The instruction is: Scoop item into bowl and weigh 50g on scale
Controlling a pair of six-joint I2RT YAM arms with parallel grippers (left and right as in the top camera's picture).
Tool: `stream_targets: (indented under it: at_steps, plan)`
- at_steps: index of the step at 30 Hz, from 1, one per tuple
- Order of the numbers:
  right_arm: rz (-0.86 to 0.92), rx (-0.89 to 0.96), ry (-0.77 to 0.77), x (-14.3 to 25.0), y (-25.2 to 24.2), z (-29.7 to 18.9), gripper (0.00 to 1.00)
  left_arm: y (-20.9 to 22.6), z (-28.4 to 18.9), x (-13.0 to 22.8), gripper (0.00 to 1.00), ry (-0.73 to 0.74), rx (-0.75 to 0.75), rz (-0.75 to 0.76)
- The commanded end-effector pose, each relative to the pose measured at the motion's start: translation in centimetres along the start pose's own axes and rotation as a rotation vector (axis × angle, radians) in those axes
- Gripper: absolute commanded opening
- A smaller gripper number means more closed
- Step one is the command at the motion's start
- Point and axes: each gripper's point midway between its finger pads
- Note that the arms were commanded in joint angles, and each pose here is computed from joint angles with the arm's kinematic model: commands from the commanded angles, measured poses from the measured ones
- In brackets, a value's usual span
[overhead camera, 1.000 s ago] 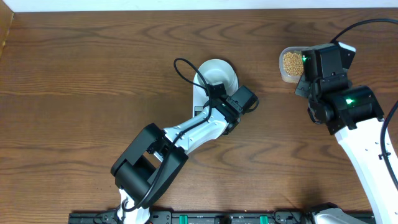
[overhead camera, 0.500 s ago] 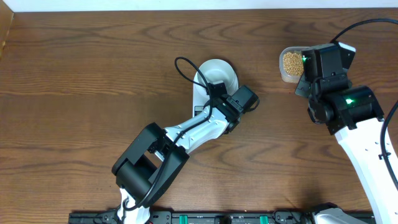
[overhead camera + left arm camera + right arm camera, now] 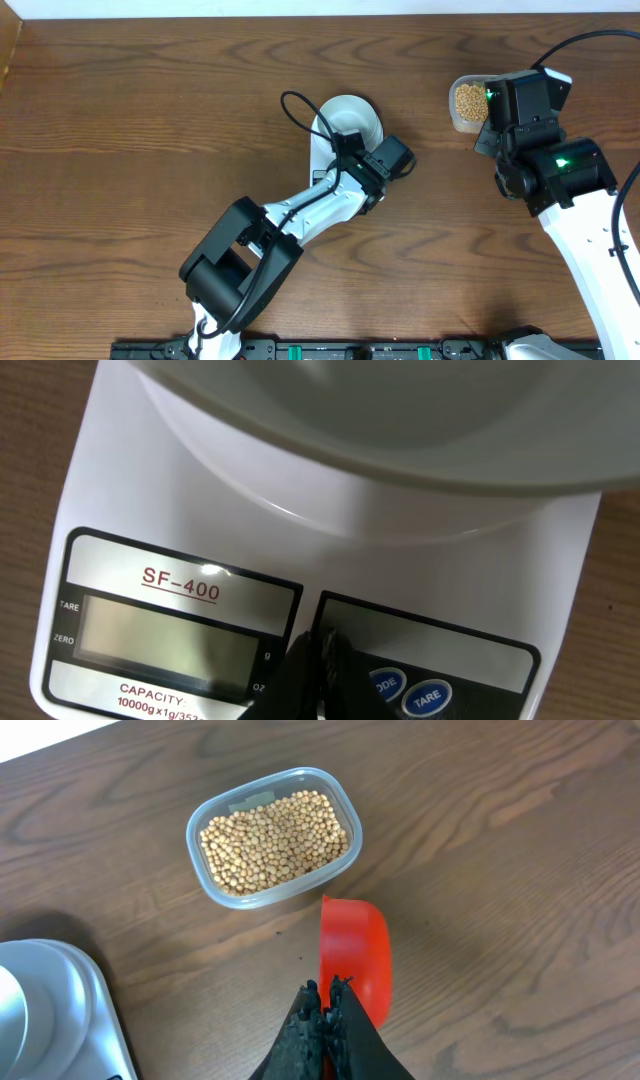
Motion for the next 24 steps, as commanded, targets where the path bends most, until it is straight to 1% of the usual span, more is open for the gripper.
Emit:
stream_targets:
  at_steps: [1,7,11,19,24]
  plan:
    - [-0.014,0.033,-0.001,0.08,-0.54,0.40,0.01,1.39,1.67,2.83,0.07,0.115,-0.036,0.038]
    - [-0.014,0.033,-0.001,0.09,-0.54,0.40,0.01,1.13,1.53,3.21,0.07,0.117,-0.033,0.050]
    - [-0.014,0.033,-0.001,0.08,-0.54,0.40,0.01,0.50,1.28,3.71,0.07,0.112,-0.018,0.093]
    - [-0.015,0.033,0.000,0.11,-0.55,0.40,0.01,0.52,1.28,3.65,0.07,0.110,-0.019,0.092]
    - [-0.016,0.035,0.002,0.17,-0.59,0.39,0.01,0.69,1.31,2.91,0.07,0.071,-0.033,0.089]
Point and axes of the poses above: each gripper's point midway between its finger pads, its own z axis out along the fingers, its own y axis along the line the jaws close on, x = y × z, and after that the axes turned 2 degrees about -z, right-handed
